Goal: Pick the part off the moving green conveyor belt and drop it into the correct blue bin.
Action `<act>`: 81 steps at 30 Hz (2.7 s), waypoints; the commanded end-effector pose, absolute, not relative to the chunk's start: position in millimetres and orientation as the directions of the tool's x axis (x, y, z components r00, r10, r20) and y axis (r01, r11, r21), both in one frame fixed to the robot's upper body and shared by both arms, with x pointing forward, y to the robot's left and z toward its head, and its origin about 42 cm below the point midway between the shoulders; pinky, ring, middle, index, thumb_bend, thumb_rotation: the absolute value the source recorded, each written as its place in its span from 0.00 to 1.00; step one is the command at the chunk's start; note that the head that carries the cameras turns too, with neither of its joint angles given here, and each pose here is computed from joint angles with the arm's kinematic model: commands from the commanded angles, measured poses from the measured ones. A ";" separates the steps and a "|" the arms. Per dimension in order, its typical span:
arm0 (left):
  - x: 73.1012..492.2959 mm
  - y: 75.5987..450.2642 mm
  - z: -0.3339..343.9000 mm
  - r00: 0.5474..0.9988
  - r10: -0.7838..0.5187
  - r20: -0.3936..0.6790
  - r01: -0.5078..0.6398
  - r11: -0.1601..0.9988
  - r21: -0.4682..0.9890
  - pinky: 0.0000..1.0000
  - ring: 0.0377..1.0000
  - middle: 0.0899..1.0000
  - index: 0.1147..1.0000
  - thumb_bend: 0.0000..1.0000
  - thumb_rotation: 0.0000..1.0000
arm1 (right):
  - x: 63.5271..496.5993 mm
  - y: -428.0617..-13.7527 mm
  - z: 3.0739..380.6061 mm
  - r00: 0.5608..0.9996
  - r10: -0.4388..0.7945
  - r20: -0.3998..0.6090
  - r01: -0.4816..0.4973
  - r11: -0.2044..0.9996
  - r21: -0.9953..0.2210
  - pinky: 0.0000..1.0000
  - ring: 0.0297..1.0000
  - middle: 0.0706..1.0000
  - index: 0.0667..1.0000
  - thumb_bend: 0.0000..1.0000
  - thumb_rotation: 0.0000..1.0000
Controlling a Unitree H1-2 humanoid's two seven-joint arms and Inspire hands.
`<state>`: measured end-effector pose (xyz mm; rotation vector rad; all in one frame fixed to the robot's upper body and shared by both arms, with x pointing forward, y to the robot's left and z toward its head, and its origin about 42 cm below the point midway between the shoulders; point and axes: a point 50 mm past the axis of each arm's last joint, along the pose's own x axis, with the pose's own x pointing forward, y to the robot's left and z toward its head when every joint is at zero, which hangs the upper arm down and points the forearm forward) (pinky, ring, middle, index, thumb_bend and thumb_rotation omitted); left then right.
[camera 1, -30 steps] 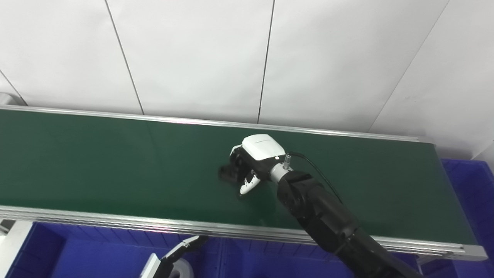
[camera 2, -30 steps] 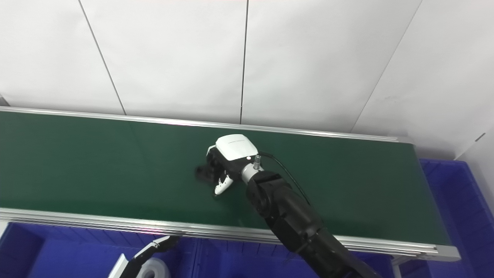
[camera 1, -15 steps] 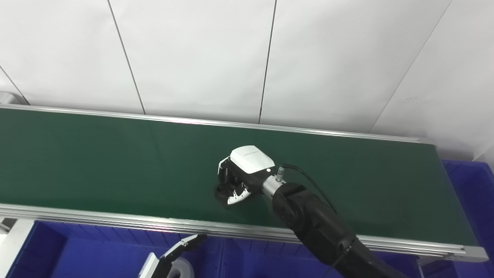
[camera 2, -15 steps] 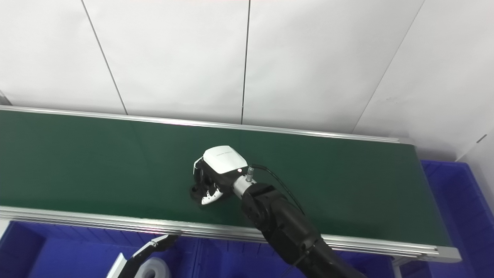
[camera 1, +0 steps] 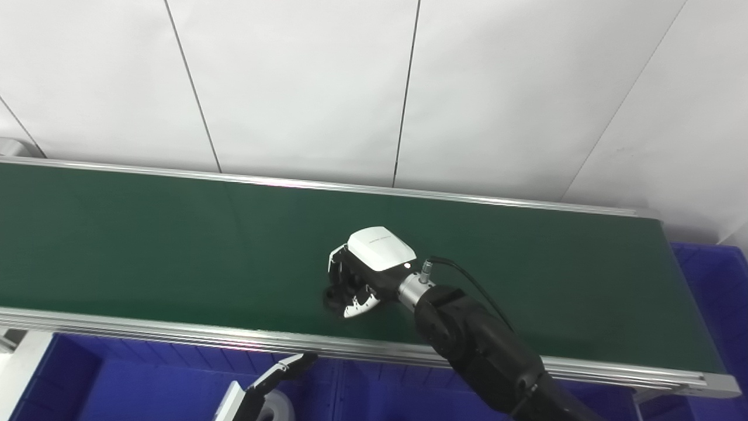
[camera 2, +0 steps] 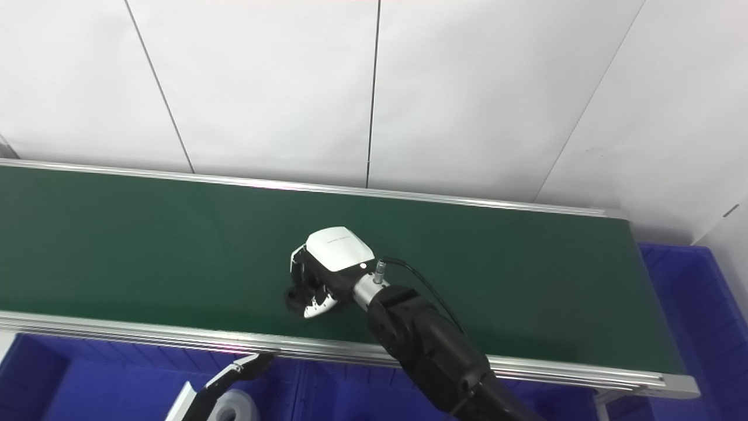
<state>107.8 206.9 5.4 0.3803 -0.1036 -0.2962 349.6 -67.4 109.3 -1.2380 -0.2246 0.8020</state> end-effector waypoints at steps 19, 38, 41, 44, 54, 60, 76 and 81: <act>108.2 209.9 17.0 0.943 -0.312 0.113 0.251 0.894 0.371 0.71 0.75 0.78 0.78 0.73 0.78 | 307.7 -100.7 214.5 0.787 0.617 0.010 -0.272 0.361 -0.892 0.34 0.36 0.42 0.52 0.51 0.00; 112.1 221.3 32.2 0.957 -0.270 0.107 0.223 0.920 0.323 0.75 0.77 0.79 0.78 0.74 0.78 | 179.5 -139.7 154.8 0.852 0.508 -0.124 -0.409 0.499 -0.764 0.28 0.34 0.42 0.53 0.51 0.00; 115.0 221.4 34.8 0.961 -0.261 0.095 0.223 0.928 0.297 0.75 0.77 0.78 0.78 0.72 0.75 | 161.2 -143.3 140.3 0.863 0.479 -0.162 -0.431 0.528 -0.732 0.31 0.35 0.44 0.53 0.51 0.00; 116.3 223.4 36.5 0.963 -0.256 0.079 0.226 0.934 0.277 0.75 0.77 0.78 0.77 0.74 0.74 | 147.0 -146.0 129.4 0.868 0.462 -0.183 -0.439 0.542 -0.716 0.34 0.36 0.47 0.51 0.51 0.00; 124.7 229.4 42.4 0.962 -0.266 0.067 0.241 0.936 0.256 0.74 0.77 0.78 0.77 0.74 0.75 | 132.2 -151.5 75.3 0.862 0.387 -0.327 -0.497 0.522 -0.694 0.37 0.37 0.46 0.51 0.51 0.00; 126.3 229.3 45.9 0.963 -0.262 0.064 0.242 0.944 0.223 0.71 0.76 0.77 0.76 0.75 0.73 | 136.3 -147.5 72.0 0.791 0.357 -0.497 -0.612 0.456 -0.646 0.61 0.69 0.72 0.68 0.53 0.46; 125.8 232.8 53.0 0.952 -0.294 0.083 0.263 0.927 0.269 0.72 0.75 0.76 0.76 0.69 0.74 | 114.1 -143.5 106.1 0.810 0.351 -0.469 -0.586 0.469 -0.660 0.96 1.00 1.00 1.00 0.70 0.92; 126.1 234.9 52.8 0.952 -0.296 0.074 0.269 0.929 0.256 0.72 0.75 0.76 0.76 0.69 0.72 | 97.5 -138.2 118.0 0.830 0.441 -0.342 -0.558 0.655 -0.509 0.83 1.00 1.00 1.00 0.73 0.80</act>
